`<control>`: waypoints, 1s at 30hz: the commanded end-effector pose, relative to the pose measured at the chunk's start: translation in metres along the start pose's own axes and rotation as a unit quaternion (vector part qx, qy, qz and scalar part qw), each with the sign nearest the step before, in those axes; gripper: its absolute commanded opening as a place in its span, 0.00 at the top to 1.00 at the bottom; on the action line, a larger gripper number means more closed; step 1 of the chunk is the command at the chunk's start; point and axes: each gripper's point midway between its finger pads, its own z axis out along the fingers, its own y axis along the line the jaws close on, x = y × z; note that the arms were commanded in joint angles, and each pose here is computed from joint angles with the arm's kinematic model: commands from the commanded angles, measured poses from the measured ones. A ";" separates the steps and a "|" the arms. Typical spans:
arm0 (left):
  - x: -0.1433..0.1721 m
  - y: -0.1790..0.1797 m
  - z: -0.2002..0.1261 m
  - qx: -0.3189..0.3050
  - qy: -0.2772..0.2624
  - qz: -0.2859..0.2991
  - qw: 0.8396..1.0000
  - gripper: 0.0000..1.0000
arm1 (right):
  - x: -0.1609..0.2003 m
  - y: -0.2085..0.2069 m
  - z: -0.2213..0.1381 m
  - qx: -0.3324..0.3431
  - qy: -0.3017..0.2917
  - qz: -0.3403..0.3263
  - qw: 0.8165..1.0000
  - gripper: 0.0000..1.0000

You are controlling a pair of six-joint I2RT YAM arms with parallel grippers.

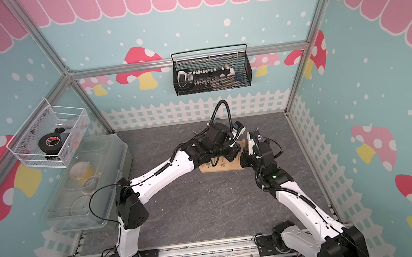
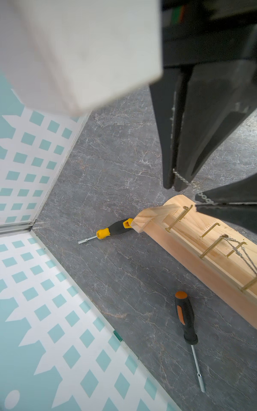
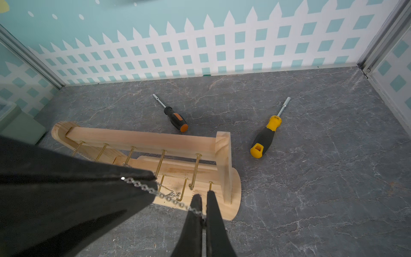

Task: Hang the necklace on the jewelry display stand
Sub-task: Hang the necklace on the stand.

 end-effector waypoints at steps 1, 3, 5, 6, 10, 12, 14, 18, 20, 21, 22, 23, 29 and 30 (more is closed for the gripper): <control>-0.006 0.011 0.005 -0.010 -0.004 0.008 1.000 1.00 | -0.003 -0.009 0.003 0.012 -0.006 0.017 1.000 0.98; -0.006 0.014 0.008 -0.012 -0.002 0.007 1.000 1.00 | -0.004 -0.010 0.006 0.008 -0.006 0.022 1.000 0.98; -0.006 0.016 0.011 -0.013 -0.001 0.007 1.000 1.00 | -0.004 -0.010 0.009 0.003 -0.003 0.026 1.000 0.98; -0.006 0.017 0.012 -0.013 0.000 0.006 1.000 1.00 | -0.004 -0.010 0.011 0.001 -0.001 0.027 1.000 0.98; -0.001 0.020 0.016 -0.016 0.007 0.005 1.000 1.00 | -0.002 -0.010 0.017 -0.003 0.005 0.031 1.000 0.98; 0.003 0.024 0.018 -0.020 0.012 0.003 1.000 1.00 | 0.000 -0.011 0.019 -0.002 0.007 0.032 0.999 0.98; 0.004 0.027 0.021 -0.023 0.014 0.002 1.000 1.00 | 0.002 -0.013 0.022 0.002 0.010 0.035 0.999 0.97; 0.008 0.030 0.028 -0.024 0.018 0.000 1.000 1.00 | 0.008 -0.016 0.026 0.005 0.019 0.039 0.999 0.98; 0.009 0.031 0.031 -0.023 0.019 -0.002 1.000 1.00 | 0.012 -0.017 0.028 0.005 0.024 0.040 0.999 0.97; 0.011 0.032 0.033 -0.023 0.022 -0.003 1.000 1.00 | 0.014 -0.018 0.029 0.006 0.027 0.040 0.999 0.97; 0.011 0.033 0.034 -0.022 0.021 -0.004 1.000 1.00 | 0.015 -0.019 0.030 0.008 0.028 0.041 0.999 0.97; 0.014 0.034 0.036 -0.022 0.024 -0.005 0.999 1.00 | 0.018 -0.019 0.031 0.007 0.031 0.041 0.999 0.98; 0.017 0.035 0.041 -0.018 0.027 -0.010 0.999 0.93 | 0.025 -0.022 0.037 0.010 0.039 0.045 0.998 0.97; 0.016 0.035 0.041 -0.018 0.026 -0.011 0.999 0.92 | 0.026 -0.023 0.038 0.010 0.040 0.046 0.998 0.97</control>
